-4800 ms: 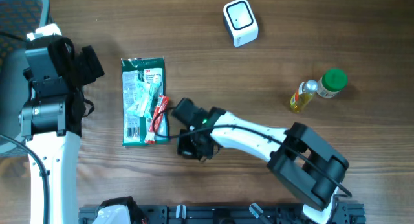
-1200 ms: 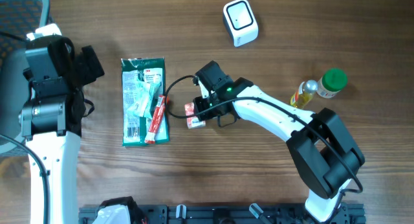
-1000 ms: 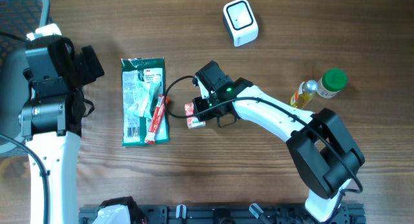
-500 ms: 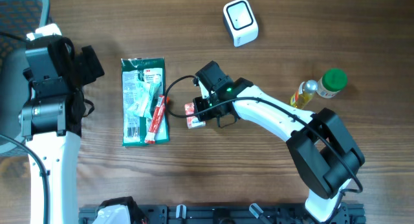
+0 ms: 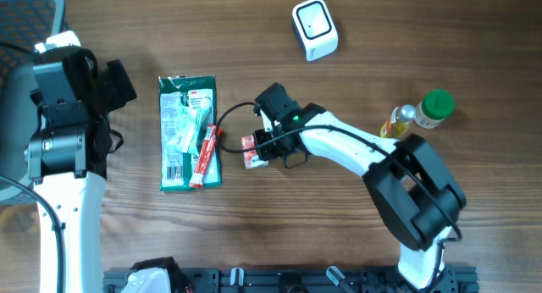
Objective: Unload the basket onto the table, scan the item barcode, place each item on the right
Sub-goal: 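Lift the tissue pack and carry it right toward the scanner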
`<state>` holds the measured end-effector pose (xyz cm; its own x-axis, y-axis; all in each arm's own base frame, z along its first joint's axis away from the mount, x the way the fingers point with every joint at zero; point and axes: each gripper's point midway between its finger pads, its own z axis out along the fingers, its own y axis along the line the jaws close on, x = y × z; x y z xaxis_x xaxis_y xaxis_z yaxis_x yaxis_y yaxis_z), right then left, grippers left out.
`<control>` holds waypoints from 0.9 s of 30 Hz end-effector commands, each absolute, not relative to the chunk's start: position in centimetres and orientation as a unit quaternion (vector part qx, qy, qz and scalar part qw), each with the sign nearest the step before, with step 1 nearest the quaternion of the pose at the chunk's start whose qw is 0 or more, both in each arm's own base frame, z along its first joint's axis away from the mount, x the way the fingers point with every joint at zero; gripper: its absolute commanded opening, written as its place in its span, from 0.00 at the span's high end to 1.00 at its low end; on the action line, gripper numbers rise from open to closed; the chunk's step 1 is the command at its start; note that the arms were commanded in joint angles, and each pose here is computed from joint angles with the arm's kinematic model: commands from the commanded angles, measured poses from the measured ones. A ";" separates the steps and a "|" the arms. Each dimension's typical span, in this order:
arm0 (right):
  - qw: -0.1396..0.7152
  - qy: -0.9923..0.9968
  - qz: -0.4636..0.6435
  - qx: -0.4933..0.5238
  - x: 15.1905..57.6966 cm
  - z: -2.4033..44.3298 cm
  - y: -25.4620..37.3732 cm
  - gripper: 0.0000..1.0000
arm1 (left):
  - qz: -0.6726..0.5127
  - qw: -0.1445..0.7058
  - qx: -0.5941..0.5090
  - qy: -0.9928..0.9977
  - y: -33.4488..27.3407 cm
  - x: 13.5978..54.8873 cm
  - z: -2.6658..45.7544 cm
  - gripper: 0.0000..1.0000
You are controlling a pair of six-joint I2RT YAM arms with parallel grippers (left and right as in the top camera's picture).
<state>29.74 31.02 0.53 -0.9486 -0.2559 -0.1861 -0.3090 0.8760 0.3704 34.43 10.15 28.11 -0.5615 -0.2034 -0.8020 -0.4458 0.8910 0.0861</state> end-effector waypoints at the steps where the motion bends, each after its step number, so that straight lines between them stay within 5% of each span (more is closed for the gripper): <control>1: 0.048 0.973 0.184 -0.128 29.1 -1.1 30.4 0.82 | 0.140 0.432 -0.187 0.871 10.3 34.5 28.3 0.00; 3: 0.043 0.975 0.183 -0.116 29.1 -1.1 30.3 0.77 | 0.140 0.432 -0.187 0.871 10.3 34.5 28.3 0.00; 6: 0.040 0.976 0.182 -0.114 29.0 -1.1 30.2 0.96 | 0.140 0.432 -0.187 0.871 10.3 34.5 28.3 0.00; 8: 0.037 0.973 0.199 -0.111 29.3 0.0 30.1 0.96 | 0.140 0.432 -0.187 0.871 10.3 34.5 28.3 0.00; 20: 0.102 0.805 0.539 -0.225 29.6 19.9 25.0 0.96 | 0.140 0.432 -0.187 0.871 10.3 34.5 28.3 0.00; 27: 0.084 0.738 0.635 -0.211 28.2 23.7 23.2 0.96 | 0.140 0.432 -0.187 0.871 10.3 34.5 28.3 0.00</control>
